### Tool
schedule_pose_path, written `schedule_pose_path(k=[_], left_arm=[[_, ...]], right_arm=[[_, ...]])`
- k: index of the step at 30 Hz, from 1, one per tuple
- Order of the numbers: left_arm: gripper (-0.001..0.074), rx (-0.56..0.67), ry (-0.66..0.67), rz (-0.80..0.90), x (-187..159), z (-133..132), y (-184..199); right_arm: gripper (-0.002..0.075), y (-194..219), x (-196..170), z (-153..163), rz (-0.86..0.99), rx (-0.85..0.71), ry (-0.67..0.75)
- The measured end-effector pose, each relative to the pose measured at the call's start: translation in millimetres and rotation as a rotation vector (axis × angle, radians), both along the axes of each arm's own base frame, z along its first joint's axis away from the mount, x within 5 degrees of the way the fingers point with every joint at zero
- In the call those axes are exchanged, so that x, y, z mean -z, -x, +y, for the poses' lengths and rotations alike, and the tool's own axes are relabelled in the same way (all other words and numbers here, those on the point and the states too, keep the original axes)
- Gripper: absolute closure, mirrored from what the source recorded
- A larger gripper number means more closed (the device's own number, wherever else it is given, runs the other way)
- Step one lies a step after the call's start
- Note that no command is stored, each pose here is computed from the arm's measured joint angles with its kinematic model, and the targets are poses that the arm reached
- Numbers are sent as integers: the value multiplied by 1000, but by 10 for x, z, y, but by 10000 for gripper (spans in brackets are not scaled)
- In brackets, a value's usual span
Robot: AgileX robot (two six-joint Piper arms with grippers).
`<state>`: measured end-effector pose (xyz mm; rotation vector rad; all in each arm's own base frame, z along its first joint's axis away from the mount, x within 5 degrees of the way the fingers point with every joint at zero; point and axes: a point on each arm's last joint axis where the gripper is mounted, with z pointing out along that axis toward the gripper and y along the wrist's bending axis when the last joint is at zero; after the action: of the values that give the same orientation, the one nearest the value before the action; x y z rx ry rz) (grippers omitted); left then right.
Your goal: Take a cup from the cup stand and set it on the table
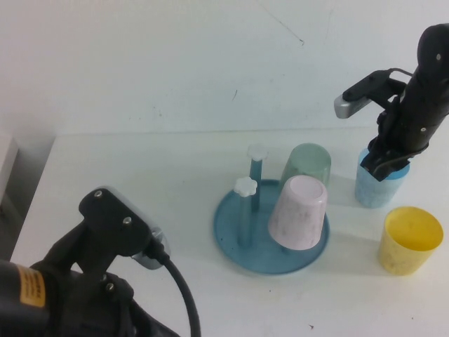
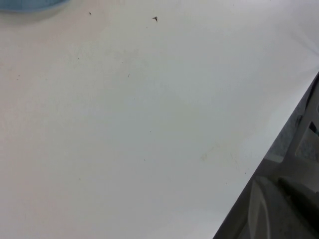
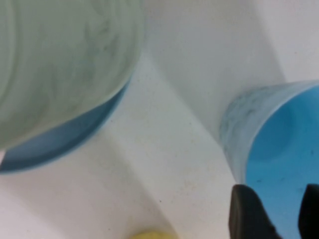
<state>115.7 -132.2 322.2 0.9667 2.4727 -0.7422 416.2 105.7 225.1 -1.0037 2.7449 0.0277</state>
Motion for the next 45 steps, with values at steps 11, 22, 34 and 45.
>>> schedule_pose_path(k=[11,22,34,45], left_arm=[[737,-160,43,-390,-297,268,-21],[737,-293,165,-792,-510,751,342],[737,-306,220,-790,250,785,413],[737,-316,275,-807,524,742,379]], right_arm=[[649,389,-1339,-110,-286,-5,-51],[727,1651,-2130,-427,-568,-8,-105],[727,3009,-1303,-726,-700,12,-192],[727,3645,-554,-822,-757,35,-308]])
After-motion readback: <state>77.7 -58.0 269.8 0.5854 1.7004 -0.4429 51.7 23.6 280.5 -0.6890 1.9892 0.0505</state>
